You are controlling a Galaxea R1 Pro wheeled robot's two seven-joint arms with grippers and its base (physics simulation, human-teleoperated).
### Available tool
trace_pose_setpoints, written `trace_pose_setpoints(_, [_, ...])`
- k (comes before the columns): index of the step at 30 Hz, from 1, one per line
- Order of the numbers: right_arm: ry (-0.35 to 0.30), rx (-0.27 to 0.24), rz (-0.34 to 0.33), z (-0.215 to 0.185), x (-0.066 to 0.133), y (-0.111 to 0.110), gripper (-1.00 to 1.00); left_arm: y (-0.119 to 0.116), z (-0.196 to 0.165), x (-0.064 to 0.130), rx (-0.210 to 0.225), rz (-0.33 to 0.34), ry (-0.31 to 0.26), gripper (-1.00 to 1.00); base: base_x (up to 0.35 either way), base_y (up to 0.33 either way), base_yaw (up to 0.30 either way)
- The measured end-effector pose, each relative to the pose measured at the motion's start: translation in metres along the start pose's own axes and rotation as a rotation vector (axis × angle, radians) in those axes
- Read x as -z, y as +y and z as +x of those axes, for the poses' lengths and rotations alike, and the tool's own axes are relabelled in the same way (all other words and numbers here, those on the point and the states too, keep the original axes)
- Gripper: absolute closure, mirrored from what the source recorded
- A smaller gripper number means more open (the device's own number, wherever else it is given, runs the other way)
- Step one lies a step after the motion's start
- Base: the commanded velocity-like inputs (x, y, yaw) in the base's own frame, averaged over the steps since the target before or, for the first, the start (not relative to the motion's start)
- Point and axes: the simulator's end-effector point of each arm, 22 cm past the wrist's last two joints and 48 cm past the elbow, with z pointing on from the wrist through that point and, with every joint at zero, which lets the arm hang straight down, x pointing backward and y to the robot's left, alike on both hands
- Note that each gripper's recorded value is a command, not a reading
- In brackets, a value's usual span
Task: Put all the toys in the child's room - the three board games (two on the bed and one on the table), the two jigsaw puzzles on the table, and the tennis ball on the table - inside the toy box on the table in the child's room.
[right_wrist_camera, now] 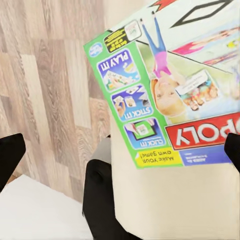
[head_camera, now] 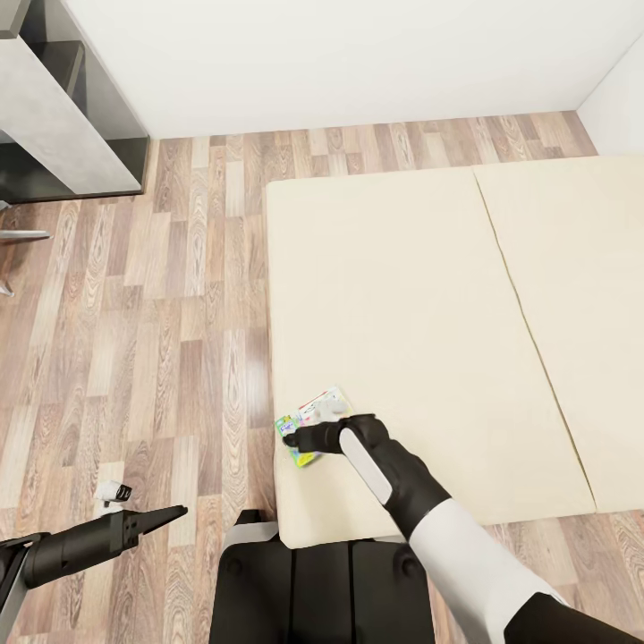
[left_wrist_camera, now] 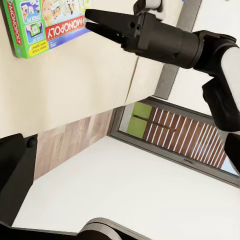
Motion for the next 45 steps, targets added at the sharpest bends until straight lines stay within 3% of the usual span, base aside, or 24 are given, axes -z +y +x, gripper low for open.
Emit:
trace_pose_setpoints(8, [-0.005, 0.034, 0.081, -0.020, 0.014, -0.011, -1.00, 0.000, 0.000, 0.000, -0.001, 0.000, 0.000, -1.00, 0.000, 0.000, 0.000])
trace_pose_setpoints(18, [-0.042, 0.050, 0.218, -0.047, 0.026, -0.039, -1.00, 0.001, -0.003, 0.003, -0.003, -0.004, -0.011, -1.00, 0.000, 0.000, 0.000])
trace_pose_setpoints(31, [-0.077, 0.062, 0.245, -0.070, 0.033, -0.043, -1.00, 0.002, -0.008, 0.009, -0.006, -0.011, -0.033, -1.00, 0.000, 0.000, 0.000])
trace_pose_setpoints(45, [-0.091, 0.076, 0.327, -0.076, 0.040, -0.060, -1.00, 0.002, -0.008, 0.009, -0.006, -0.012, -0.034, -1.00, 0.000, 0.000, 0.000])
